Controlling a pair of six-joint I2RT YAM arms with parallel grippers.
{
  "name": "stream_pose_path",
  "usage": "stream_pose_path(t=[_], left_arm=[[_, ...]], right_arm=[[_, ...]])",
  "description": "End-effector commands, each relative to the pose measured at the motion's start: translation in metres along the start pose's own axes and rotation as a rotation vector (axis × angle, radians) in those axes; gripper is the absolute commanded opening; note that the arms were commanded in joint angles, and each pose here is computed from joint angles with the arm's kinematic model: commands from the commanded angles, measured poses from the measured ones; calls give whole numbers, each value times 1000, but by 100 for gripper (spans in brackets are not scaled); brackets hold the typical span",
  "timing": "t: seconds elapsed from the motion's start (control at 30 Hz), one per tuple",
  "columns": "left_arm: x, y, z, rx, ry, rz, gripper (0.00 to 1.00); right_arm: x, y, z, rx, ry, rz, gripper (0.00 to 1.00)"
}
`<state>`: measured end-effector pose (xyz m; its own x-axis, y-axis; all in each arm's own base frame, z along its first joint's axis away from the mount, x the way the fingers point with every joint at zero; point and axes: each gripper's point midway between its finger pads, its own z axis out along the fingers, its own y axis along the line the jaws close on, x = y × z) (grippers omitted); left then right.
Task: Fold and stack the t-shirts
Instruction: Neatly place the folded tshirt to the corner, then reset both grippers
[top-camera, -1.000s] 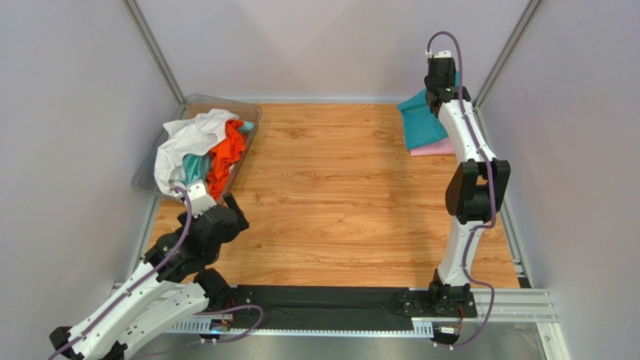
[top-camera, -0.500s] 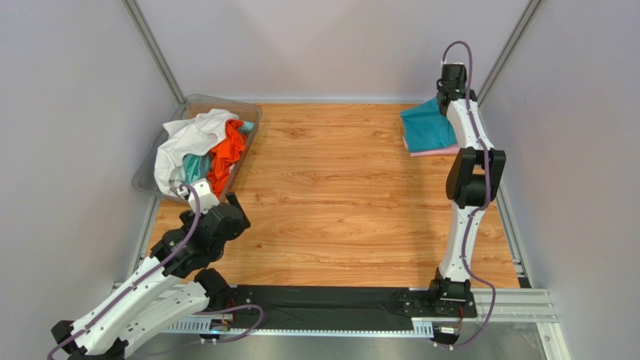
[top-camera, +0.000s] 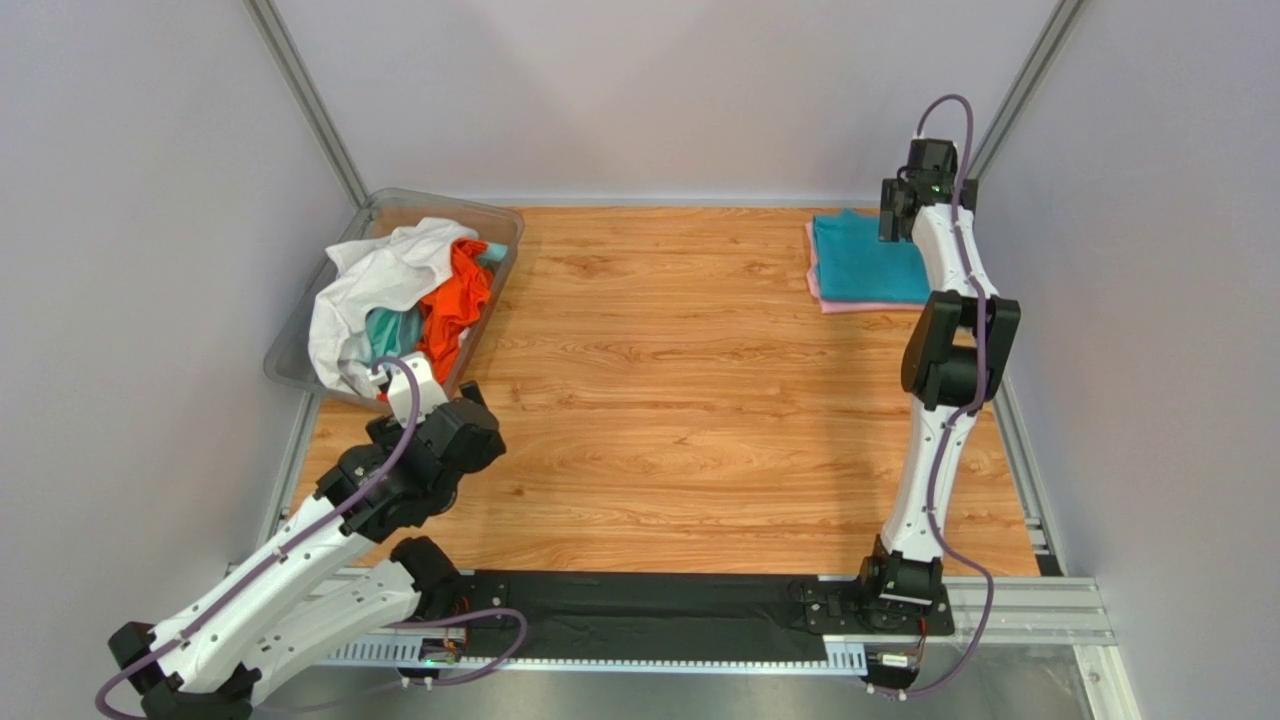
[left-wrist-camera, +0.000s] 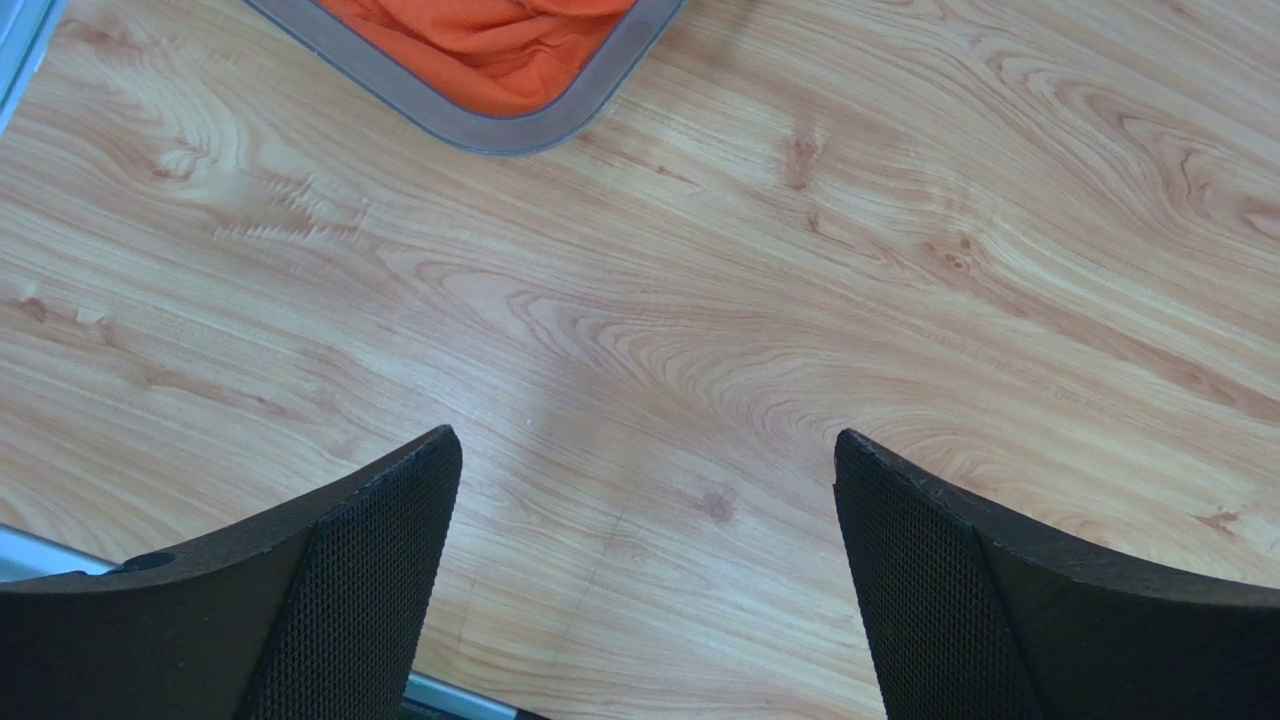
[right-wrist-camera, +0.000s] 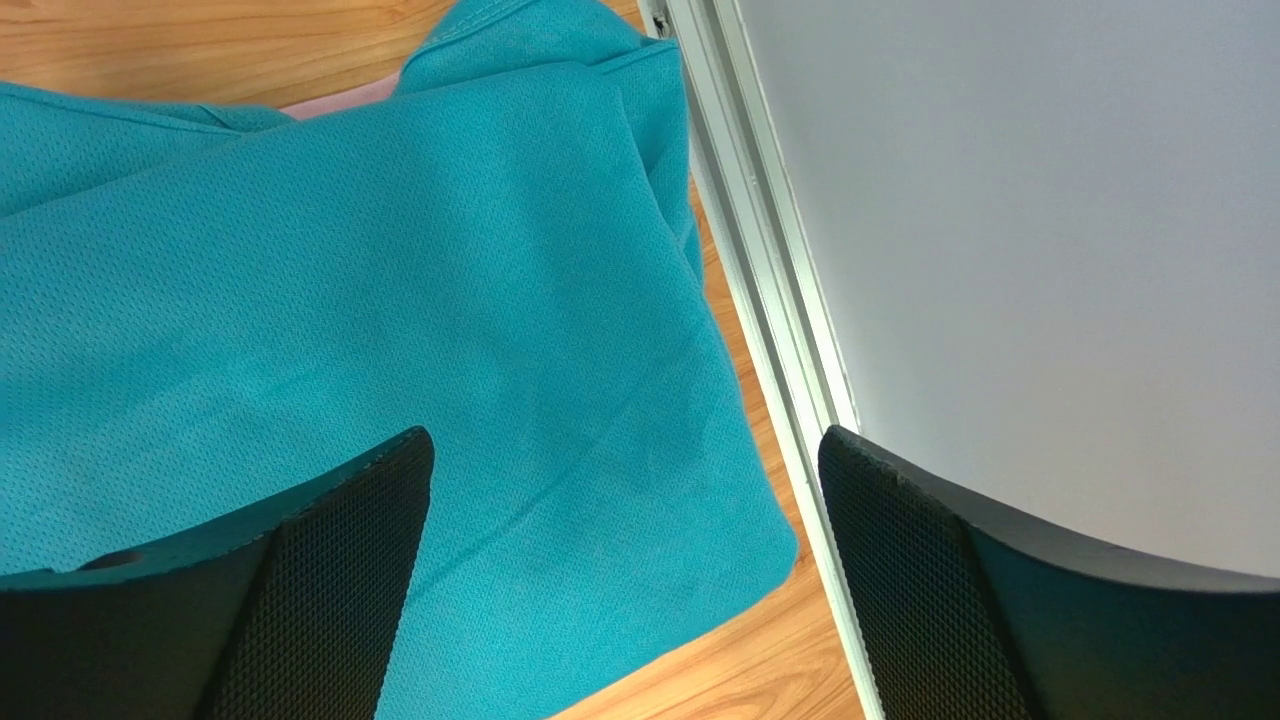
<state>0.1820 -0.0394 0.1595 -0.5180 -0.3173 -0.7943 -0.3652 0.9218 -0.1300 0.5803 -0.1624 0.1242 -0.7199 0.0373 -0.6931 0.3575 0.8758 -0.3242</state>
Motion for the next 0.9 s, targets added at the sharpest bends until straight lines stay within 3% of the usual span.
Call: stream_pose_path(t=[0.0, 0.33, 0.57, 0.87], left_arm=[[-15, -7, -6, 19, -27, -28, 100], [-19, -15, -11, 57, -14, 6, 100], [-20, -34, -12, 143, 0, 27, 100], [-8, -43, -11, 189, 39, 23, 100]], right_arm=[[-33, -13, -15, 27, -87, 71, 100], [-48, -22, -90, -74, -133, 220, 100], [-10, -5, -136, -197, -71, 344, 100], [69, 6, -183, -213, -7, 368, 100]])
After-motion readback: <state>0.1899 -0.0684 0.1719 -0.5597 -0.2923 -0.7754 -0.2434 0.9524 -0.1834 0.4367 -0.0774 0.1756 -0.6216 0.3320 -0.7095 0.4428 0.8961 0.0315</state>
